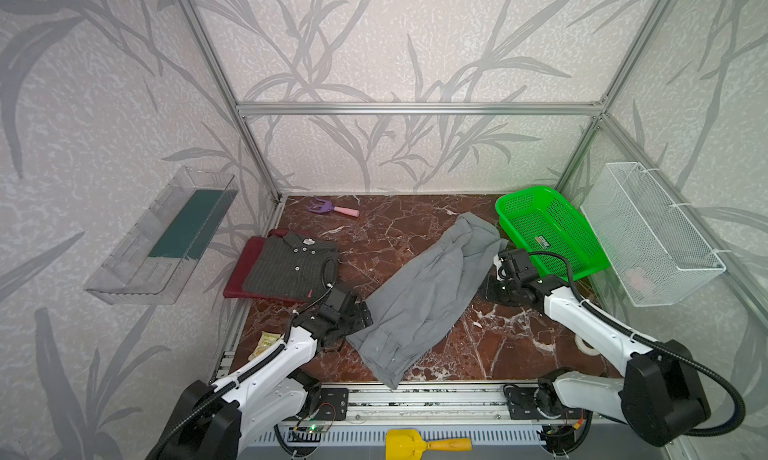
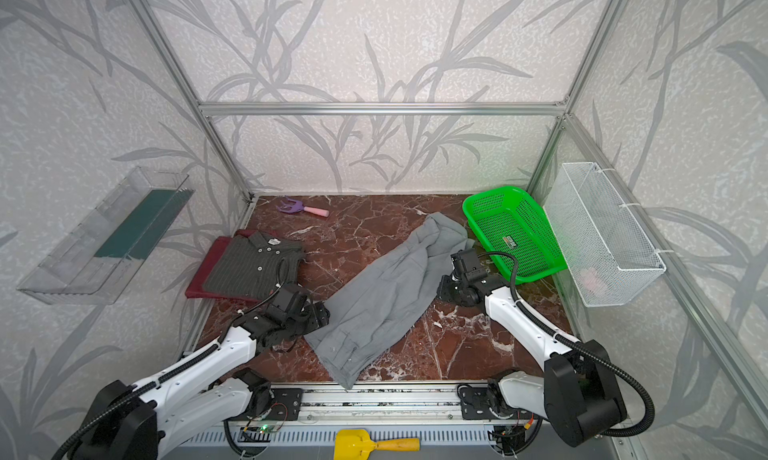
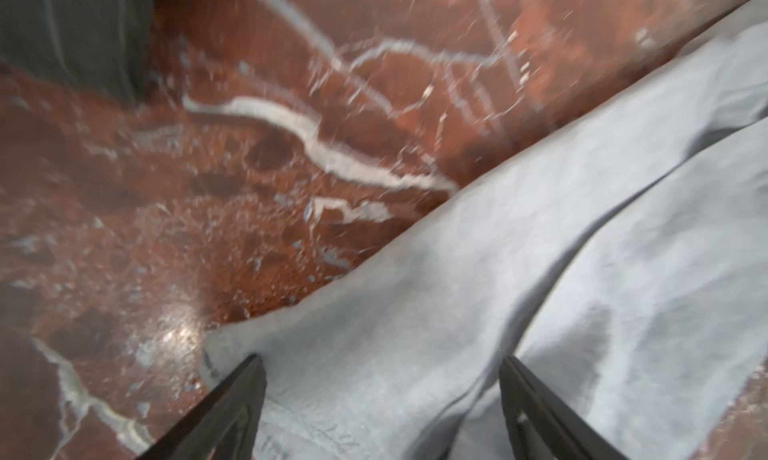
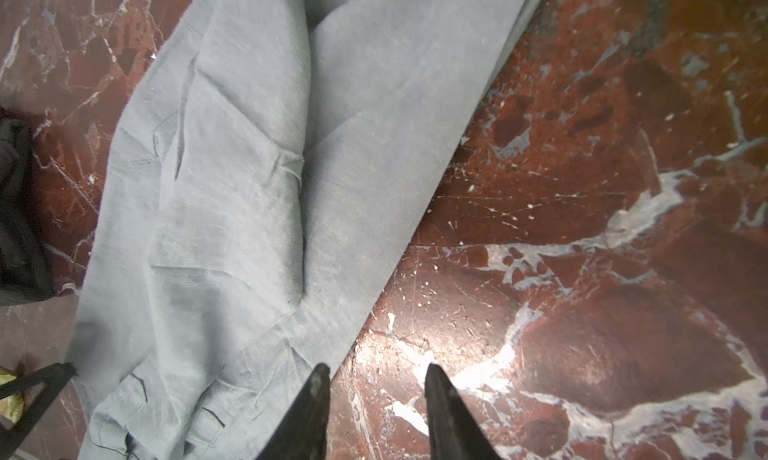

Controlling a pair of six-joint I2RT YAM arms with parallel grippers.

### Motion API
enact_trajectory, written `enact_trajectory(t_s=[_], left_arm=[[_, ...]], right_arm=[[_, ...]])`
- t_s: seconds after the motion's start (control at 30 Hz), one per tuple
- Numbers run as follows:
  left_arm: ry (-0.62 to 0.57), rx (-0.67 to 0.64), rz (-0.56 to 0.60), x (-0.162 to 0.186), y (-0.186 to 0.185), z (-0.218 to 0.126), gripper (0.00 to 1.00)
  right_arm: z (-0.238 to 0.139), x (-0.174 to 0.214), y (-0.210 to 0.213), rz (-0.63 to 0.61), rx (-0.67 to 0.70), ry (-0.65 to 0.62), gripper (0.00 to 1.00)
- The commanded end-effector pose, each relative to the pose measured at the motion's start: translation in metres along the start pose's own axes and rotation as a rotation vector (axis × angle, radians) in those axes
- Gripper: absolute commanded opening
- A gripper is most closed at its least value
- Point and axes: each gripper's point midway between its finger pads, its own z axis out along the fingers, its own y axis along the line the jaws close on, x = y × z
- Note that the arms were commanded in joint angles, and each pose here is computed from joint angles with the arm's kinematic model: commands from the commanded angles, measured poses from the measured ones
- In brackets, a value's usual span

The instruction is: Fold and stack the long sleeve shirts

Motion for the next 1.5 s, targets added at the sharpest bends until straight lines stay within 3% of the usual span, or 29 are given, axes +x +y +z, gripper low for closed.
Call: enact_trajectory(t_s=[0.0, 0.2, 0.53, 0.7, 0.93, 1.17, 1.33, 1.47], left_arm=[[0.038, 0.025, -0.022, 0.008, -0.002, 0.010, 0.86], [0.107, 0.036, -0.042, 0.024, -0.003, 0.017, 0.83], [0.120, 0.068, -0.082, 0.056, -0.004, 0.008, 0.82], [0.111, 0.103, -0.119, 0.074, -0.010, 0.006, 0.81], [0.037, 0.164, -0.078, 0.093, -0.048, -0.003, 0.81], [0.006, 0.187, 0.041, 0.114, -0.095, -0.010, 0.83], [-0.106, 0.225, 0.102, 0.087, -0.105, -0.031, 0.86], [-0.151, 0.233, 0.160, 0.056, -0.110, -0.052, 0.89]], right_arm=[[0.007, -0.017, 0.005, 0.023, 0.006, 0.004, 0.40], [0.054, -0.043, 0.013, 0.128, 0.007, 0.105, 0.42], [0.130, -0.087, 0.011, 0.157, 0.101, 0.152, 0.41], [0.155, -0.117, 0.040, 0.054, 0.063, 0.151, 0.42], [0.182, -0.138, 0.099, -0.114, -0.017, 0.236, 0.44], [0.152, -0.169, 0.120, -0.238, 0.010, 0.215, 0.44], [0.089, -0.186, 0.147, -0.321, -0.020, 0.111, 0.47], [0.033, -0.171, 0.174, -0.396, -0.055, 0.036, 0.52]])
